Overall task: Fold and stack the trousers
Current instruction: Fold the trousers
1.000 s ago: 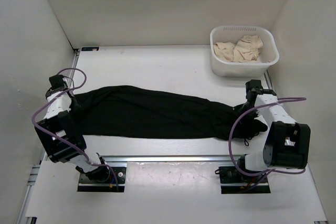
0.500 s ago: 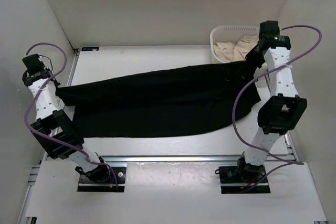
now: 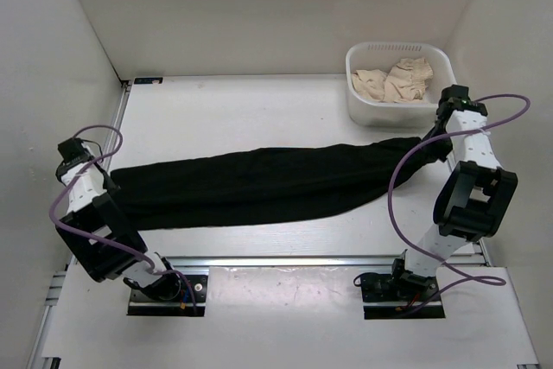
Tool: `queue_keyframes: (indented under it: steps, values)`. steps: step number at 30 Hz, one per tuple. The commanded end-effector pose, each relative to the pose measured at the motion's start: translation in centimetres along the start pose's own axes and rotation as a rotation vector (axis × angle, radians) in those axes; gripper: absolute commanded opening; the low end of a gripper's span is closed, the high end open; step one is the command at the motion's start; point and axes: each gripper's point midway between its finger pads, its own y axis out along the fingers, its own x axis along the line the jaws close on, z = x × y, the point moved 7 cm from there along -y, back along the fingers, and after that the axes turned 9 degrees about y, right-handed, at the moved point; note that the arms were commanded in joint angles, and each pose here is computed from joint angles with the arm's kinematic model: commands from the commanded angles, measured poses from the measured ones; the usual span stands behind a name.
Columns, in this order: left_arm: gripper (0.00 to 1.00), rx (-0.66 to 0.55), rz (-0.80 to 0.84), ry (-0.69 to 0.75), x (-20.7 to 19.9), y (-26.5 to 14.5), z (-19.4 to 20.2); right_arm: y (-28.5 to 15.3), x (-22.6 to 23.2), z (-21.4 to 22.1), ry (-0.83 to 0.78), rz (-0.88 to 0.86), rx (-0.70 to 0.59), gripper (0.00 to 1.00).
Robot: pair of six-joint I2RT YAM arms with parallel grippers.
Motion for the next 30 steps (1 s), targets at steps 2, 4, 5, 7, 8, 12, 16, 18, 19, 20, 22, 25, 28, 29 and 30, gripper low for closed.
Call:
queue_keyframes:
  steps: [2,4,5,7,8,12,16,18,19,20,22,25,28,29,30]
  values:
    - [0.14,-0.045,-0.087,-0.037,1.7,-1.9,0.3,-0.6,-1.4,-1.0,0.005,0.002,-0.068,0.00]
    - [0.14,-0.042,-0.105,-0.047,2.2,-2.3,0.4,-0.5,-1.8,-1.3,0.033,0.001,-0.064,0.00]
    - [0.14,-0.027,-0.127,-0.055,2.6,-2.4,0.6,-0.9,-1.8,-1.4,0.035,-0.005,-0.072,0.00]
    - [0.14,-0.023,-0.147,-0.055,2.8,-2.6,0.8,-0.9,-1.9,-1.2,0.033,0.000,-0.065,0.00]
    - [0.14,-0.008,-0.154,-0.053,2.8,-2.4,1.2,-0.5,-2.0,-0.8,0.031,0.003,-0.046,0.00]
    - [0.14,0.108,-0.155,-0.041,2.2,-0.7,5.0,1.7,-3.2,1.4,0.016,0.060,0.031,0.00]
    - [0.14,0.163,-0.123,-0.032,1.6,0.3,6.4,2.8,-2.8,2.2,0.039,-0.007,0.072,0.00]
    - [0.24,0.175,-0.120,-0.030,1.6,0.5,6.5,2.9,-2.7,2.0,0.040,-0.013,0.065,0.22]
    - [0.33,0.184,-0.119,-0.028,1.6,0.7,6.5,2.9,-2.8,2.0,0.039,-0.004,0.059,0.36]
    - [0.42,0.184,-0.119,-0.028,1.6,0.7,6.5,2.9,-3.0,1.9,0.027,0.005,0.051,0.63]
    - [0.65,0.179,-0.133,-0.039,1.9,0.5,6.5,3.0,-3.4,1.8,0.013,0.036,0.040,0.78]
    - [0.77,0.116,-0.155,-0.070,2.9,-1.1,5.0,2.3,-3.8,2.0,0.003,0.024,0.008,0.85]
    - [0.83,0.048,-0.126,-0.081,3.2,-3.1,2.6,1.1,-4.4,2.7,0.021,-0.010,-0.041,0.91]
    - [0.83,0.054,-0.103,-0.080,3.1,-3.8,2.3,0.4,-4.5,2.9,0.035,-0.043,-0.062,0.93]
    - [0.83,0.042,-0.087,-0.081,3.1,-4.3,1.8,0.3,-4.4,3.3,0.054,-0.068,-0.056,0.97]
